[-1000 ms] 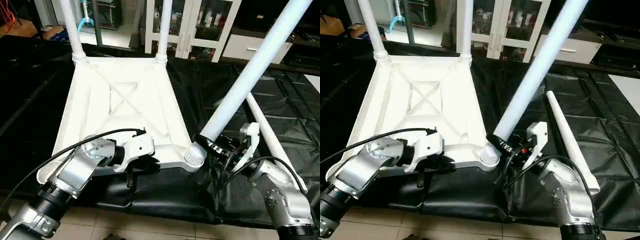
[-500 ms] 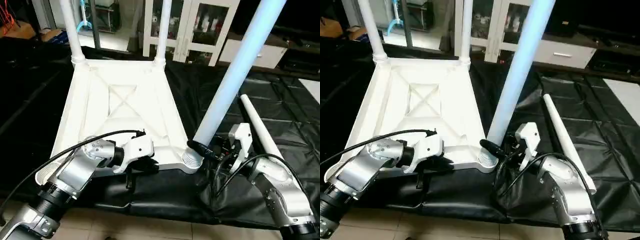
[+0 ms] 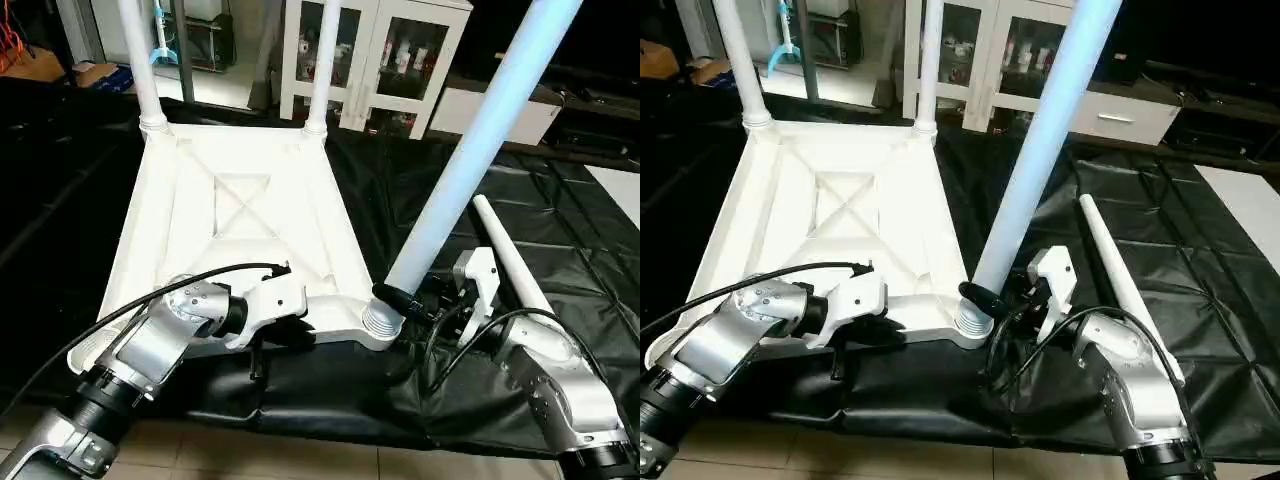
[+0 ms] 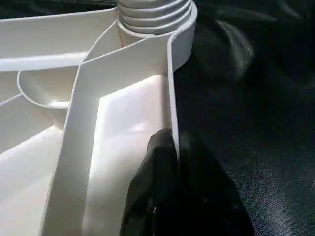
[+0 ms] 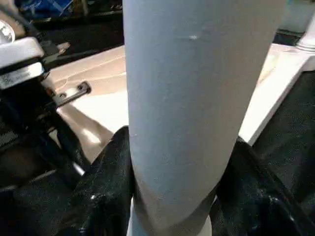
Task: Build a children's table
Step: Pick table leg
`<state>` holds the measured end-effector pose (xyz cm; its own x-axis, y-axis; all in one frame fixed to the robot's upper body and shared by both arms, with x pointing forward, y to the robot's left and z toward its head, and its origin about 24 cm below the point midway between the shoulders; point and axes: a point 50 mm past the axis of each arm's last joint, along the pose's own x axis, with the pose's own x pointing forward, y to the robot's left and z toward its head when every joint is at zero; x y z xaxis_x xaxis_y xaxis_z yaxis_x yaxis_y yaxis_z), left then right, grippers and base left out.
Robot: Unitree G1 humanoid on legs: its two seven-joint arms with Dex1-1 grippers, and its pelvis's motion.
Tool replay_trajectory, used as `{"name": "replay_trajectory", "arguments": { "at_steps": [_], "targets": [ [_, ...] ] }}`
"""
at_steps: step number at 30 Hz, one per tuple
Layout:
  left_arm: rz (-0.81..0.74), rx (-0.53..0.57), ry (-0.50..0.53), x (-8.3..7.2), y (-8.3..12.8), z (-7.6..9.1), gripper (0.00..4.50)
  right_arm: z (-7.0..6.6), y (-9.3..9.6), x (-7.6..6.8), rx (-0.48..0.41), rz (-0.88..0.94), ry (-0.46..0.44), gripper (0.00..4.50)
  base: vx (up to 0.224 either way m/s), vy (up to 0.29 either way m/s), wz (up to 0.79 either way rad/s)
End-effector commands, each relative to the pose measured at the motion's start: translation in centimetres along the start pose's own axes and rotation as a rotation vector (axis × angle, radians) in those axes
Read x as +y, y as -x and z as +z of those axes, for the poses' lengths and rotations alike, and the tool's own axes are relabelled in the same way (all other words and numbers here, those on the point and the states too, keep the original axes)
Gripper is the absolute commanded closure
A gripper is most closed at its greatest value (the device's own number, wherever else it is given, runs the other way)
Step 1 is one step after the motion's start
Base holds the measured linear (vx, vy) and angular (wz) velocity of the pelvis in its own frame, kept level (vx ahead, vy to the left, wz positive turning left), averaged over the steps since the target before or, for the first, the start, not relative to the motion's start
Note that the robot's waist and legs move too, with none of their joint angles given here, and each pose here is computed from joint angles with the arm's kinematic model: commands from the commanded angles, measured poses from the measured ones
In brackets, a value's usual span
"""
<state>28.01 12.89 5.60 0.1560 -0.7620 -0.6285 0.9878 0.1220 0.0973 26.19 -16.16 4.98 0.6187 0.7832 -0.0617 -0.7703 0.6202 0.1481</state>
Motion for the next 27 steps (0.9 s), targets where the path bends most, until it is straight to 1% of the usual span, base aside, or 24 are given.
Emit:
{"name": "replay_trajectory", "arguments": {
  "at_steps": [1, 5, 10, 20, 24, 27],
  "targets": [
    [-0.079, 0.009, 0.002, -1.0, -0.8, -0.3, 4.50, -4.6, 2.1, -0.5, 0.199, -0.130, -0.107, 2.66, 0.000, 0.000, 0.00],
    [-0.081, 0.007, 0.001, -1.0, -0.7, -0.3, 4.50, -4.5, 1.9, -0.4, 0.189, -0.140, -0.105, 2.66, 0.000, 0.000, 0.00],
    [-0.077, 0.006, -0.005, -0.9, -0.7, -0.2, 4.50, -4.0, 1.8, -0.6, 0.159, -0.145, -0.083, 2.66, 0.000, 0.000, 0.00],
    [-0.064, -0.002, -0.006, -0.8, -0.7, -0.1, 4.50, -3.5, 1.6, -0.8, 0.139, -0.163, -0.057, 2.66, 0.000, 0.000, 0.00],
    [-0.036, -0.007, 0.008, -0.5, -0.6, 0.0, 4.50, -3.4, 1.4, -1.3, 0.122, -0.227, -0.040, 2.66, 0.000, 0.000, 0.00],
    [0.039, -0.004, 0.057, 0.2, -0.5, 0.0, 4.50, -3.2, 1.1, -2.1, 0.116, -0.334, -0.016, 2.66, 0.000, 0.000, 0.00]
  ]
}}
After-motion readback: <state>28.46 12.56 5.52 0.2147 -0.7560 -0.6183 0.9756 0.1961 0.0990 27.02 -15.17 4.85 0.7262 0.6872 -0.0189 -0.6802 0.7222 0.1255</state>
